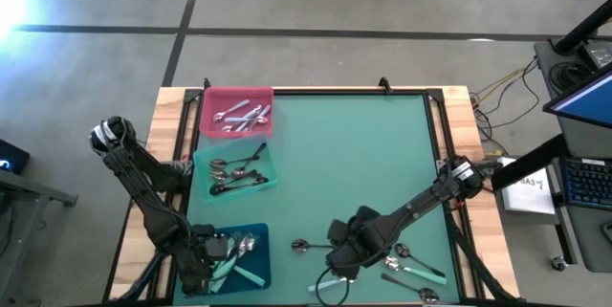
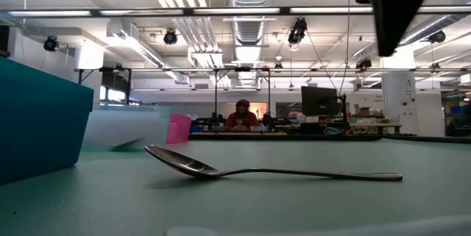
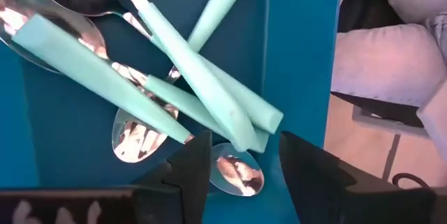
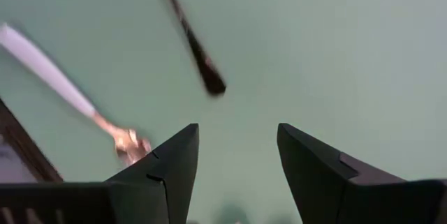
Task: Sort silverware by color (type)
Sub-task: Put the blue spoon into the pink bin
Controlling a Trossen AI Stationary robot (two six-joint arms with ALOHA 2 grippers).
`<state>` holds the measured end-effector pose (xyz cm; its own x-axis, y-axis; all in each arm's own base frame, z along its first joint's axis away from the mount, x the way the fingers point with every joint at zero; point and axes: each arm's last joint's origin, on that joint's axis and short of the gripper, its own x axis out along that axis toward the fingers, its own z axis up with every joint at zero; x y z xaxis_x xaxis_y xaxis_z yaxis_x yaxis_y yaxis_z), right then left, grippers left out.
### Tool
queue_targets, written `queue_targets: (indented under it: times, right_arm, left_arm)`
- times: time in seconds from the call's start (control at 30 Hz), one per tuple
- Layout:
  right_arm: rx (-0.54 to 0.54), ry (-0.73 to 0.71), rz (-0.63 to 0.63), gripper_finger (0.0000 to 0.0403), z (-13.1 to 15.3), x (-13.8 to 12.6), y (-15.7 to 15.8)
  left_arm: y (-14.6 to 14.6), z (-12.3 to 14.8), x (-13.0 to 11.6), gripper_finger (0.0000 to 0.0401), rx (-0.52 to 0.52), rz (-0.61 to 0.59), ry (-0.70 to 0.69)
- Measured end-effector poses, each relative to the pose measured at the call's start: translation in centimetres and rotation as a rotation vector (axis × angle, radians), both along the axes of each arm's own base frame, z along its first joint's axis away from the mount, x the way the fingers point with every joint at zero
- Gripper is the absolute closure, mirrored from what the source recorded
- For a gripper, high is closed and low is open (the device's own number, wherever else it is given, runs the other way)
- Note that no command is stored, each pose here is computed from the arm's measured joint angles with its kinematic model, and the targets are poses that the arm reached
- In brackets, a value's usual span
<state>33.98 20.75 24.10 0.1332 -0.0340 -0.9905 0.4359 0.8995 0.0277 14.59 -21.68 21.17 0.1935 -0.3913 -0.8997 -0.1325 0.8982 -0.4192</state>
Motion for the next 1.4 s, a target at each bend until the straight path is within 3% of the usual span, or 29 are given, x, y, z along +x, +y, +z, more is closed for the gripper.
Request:
queue_targets:
  times: [0.23, 0.33, 0.43, 0.57, 0.67, 1.13, 1.4]
  right_arm:
    - [0.114, 0.128, 0.052, 0.0229, -1.6, -1.6, 1.6]
    - [0.174, 0.038, 0.101, 0.0233, -2.2, -1.3, 2.9]
    - [0.236, -0.119, 0.25, 0.0239, -2.3, -0.6, 4.4]
    - [0.196, -0.288, 0.454, 0.0249, -2.8, -0.3, 5.8]
    - [0.17, -0.317, 0.512, 0.0256, -3.4, -0.3, 5.8]
    - [0.071, -0.29, 0.593, 0.0271, -7.4, 0.7, 6.3]
    - [0.077, -0.282, 0.596, 0.0271, -9.0, 1.1, 6.7]
  left_arm:
    - [0.1, 0.0, 0.2, 0.0259, 0.046, 0.008, -0.068]
    - [0.2, 0.0, 0.3, 0.0266, 0.065, -0.004, -0.095]
    - [0.2, 0.0, 0.3, 0.0271, 0.079, 0.002, -0.115]
    - [0.2, 0.0, 0.3, 0.0276, 0.086, -0.007, -0.124]
    - [0.3, 0.0, 0.4, 0.0276, 0.093, 0.001, -0.134]
    - [0.3, 0.0, 0.4, 0.0277, 0.098, 0.007, -0.14]
    - [0.3, 0.0, 0.4, 0.0277, 0.098, 0.007, -0.141]
